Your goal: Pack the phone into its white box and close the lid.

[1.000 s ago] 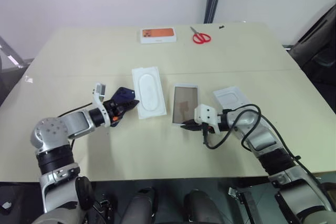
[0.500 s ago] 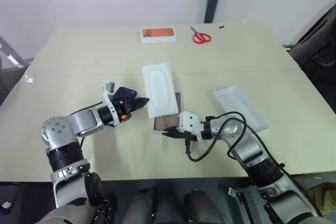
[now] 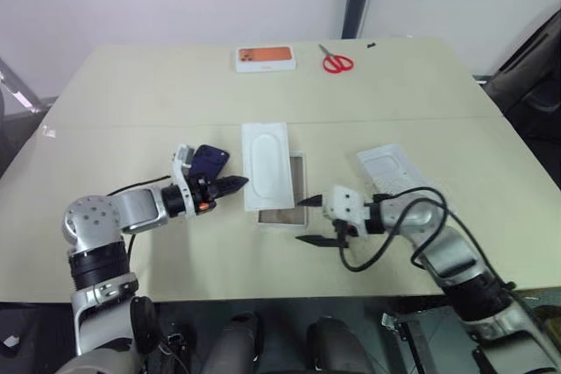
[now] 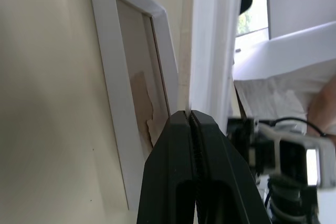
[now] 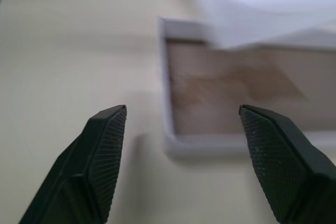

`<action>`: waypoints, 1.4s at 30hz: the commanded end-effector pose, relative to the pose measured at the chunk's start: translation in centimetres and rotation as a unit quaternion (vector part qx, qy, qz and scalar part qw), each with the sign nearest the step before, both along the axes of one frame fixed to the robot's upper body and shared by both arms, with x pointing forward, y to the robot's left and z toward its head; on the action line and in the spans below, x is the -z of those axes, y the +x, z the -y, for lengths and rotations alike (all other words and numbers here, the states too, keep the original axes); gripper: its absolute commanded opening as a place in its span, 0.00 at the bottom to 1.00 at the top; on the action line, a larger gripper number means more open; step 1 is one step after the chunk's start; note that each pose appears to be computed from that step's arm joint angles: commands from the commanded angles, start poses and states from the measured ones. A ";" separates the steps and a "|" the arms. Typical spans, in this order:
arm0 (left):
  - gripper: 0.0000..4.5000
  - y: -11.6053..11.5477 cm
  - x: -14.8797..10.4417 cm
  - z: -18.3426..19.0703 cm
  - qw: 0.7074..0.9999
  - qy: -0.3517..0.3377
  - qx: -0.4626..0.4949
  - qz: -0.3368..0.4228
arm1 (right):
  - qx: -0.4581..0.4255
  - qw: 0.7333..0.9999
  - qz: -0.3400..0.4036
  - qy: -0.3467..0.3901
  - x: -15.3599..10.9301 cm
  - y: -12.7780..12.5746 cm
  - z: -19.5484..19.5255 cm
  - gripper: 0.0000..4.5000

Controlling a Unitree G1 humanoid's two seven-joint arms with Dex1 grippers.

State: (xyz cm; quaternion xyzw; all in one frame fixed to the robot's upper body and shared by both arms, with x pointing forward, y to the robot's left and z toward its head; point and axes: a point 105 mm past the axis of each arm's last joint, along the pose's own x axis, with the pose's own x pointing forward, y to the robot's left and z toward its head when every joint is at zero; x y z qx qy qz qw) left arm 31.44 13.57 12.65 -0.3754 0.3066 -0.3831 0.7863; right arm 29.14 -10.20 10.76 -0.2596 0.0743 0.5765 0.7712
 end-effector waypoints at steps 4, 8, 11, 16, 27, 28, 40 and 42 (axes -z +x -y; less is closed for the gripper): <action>0.00 0.2 0.2 1.1 0.999 0.025 0.037 0.018 | 0.062 0.997 0.035 0.032 -2.3 1.4 3.0 0.80; 0.00 0.8 0.6 1.1 0.999 0.029 0.036 0.013 | 0.072 0.996 0.042 0.032 -2.3 1.5 3.2 0.80; 0.00 1.0 0.6 1.2 0.999 0.030 0.037 0.011 | 0.074 0.996 0.047 0.032 -2.2 1.3 3.1 0.80; 0.42 1.6 0.1 1.7 0.999 0.011 0.029 0.009 | 0.078 0.995 0.053 0.040 -2.1 1.5 2.7 0.82; 0.83 1.2 -1.1 1.0 0.998 0.025 0.027 0.054 | 0.066 0.993 0.073 0.064 -3.5 2.3 1.1 0.82; 0.83 1.6 -1.3 0.5 0.995 0.046 0.012 0.088 | 0.064 0.992 0.075 0.078 -4.1 2.4 0.5 0.82; 0.84 2.2 -4.2 -3.8 0.923 0.133 -0.059 0.356 | 0.055 0.993 0.094 0.039 -1.8 4.3 -6.0 0.02; 0.84 1.7 -4.8 -4.5 0.922 0.111 -0.062 0.365 | 0.064 0.993 0.094 0.022 -1.3 5.0 -6.4 0.02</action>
